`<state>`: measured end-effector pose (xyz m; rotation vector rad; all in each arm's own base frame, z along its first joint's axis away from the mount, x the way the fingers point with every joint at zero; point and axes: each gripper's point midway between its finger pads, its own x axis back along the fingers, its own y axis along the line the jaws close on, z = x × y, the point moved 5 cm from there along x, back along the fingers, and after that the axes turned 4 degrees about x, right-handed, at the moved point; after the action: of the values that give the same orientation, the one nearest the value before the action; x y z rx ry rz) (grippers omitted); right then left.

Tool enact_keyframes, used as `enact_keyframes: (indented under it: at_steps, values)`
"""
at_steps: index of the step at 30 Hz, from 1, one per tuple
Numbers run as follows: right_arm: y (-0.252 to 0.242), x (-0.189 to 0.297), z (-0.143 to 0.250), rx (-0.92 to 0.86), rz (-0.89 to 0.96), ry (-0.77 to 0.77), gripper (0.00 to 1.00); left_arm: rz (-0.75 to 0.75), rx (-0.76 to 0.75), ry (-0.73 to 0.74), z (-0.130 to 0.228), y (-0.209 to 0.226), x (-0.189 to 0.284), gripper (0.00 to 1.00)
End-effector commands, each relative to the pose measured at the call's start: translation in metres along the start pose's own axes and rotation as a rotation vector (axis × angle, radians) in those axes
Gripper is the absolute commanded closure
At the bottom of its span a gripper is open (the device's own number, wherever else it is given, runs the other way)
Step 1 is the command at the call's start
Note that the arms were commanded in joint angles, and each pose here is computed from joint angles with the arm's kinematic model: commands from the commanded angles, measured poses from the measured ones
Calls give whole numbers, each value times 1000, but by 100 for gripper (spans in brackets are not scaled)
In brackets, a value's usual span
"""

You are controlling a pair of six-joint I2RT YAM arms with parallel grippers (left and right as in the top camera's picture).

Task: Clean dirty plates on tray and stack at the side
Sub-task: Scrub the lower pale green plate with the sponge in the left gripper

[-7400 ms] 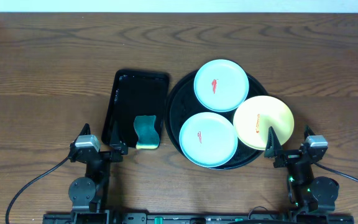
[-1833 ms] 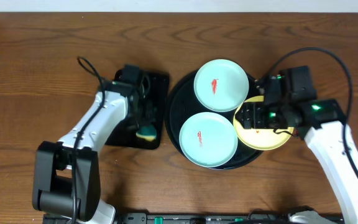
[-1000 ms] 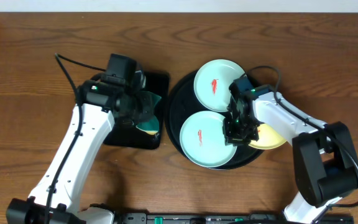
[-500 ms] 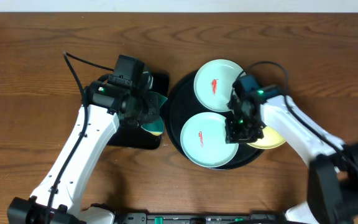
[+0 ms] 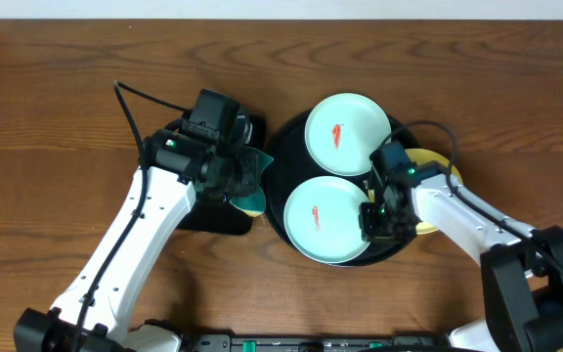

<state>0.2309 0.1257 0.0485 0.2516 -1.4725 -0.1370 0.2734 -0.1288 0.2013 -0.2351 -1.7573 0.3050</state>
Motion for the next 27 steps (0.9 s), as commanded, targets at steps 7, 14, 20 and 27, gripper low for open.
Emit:
enact_keyframes:
  at_steps: [7, 14, 20, 27]
  values:
    - [5, 1, -32, -7, -47, -165, 99, 47, -37, -34, -6, -21, 1, 92]
    - [-20, 4, -42, -96, 146, -248, 99, 48, -26, 25, -2, -42, -31, 92]
    - [-23, 5, -44, -251, 153, -278, 99, 15, 46, 105, 7, -52, -64, 92]
    - [-21, 6, -47, -284, 132, -293, 99, 13, 128, 165, 13, -64, -97, 92]
